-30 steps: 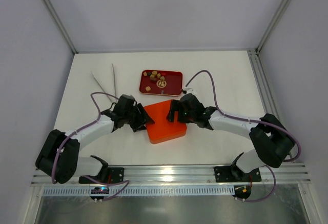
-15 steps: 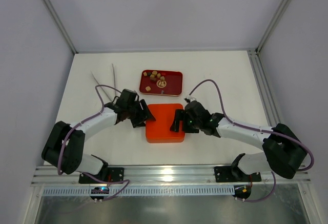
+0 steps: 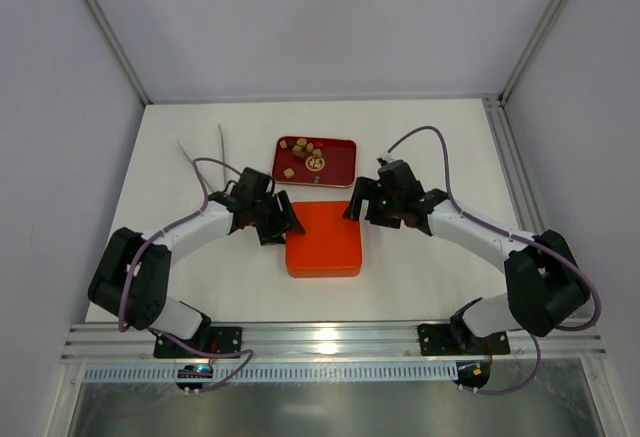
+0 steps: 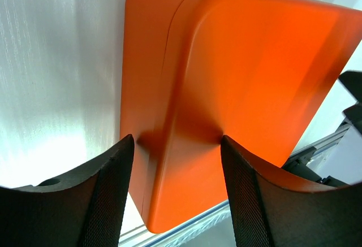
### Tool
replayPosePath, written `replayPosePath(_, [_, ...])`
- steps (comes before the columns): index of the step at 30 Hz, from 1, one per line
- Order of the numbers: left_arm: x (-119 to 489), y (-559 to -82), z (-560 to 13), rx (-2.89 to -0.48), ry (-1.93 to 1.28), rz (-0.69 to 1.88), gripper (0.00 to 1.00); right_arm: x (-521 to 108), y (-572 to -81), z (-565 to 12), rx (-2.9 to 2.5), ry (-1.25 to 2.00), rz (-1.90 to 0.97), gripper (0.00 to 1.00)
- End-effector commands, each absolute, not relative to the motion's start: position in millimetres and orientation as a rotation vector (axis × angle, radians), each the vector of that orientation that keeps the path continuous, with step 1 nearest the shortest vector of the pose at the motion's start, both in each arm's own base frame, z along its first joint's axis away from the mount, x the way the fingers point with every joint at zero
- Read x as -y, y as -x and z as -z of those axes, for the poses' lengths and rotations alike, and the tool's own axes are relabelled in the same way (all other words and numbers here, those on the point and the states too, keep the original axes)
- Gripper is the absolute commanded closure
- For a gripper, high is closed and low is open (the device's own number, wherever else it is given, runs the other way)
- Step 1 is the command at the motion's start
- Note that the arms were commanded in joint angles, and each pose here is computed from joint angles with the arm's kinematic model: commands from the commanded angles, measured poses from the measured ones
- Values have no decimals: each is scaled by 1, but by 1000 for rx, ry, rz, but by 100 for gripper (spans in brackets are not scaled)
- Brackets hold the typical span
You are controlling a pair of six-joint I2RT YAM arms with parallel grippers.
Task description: Pack the chocolate
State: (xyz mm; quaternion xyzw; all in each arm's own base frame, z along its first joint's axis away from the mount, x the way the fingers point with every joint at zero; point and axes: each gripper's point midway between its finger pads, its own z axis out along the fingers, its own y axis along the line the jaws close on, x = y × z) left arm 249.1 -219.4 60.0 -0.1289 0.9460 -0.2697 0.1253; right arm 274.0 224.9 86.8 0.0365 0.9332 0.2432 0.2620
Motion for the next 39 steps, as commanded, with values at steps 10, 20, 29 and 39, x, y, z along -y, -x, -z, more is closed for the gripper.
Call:
replayPosePath(10, [188,-224,-27,-2910,357,531,39,-229,-297,-52,-2558,-124,-625,37])
replayPosePath(20, [188,-229,-43,-2872,334,543,38,-222,-292,-52,-2549,-126,-608,48])
replayPosePath(29, [188,-264,-98,-2746,187,541,30,-216,-308,-101,-2445,-107,-630,14])
replayPosePath(39, [166,-303,-203,-2476,73,502,22,-192,-327,-201,-2213,-79,-644,2])
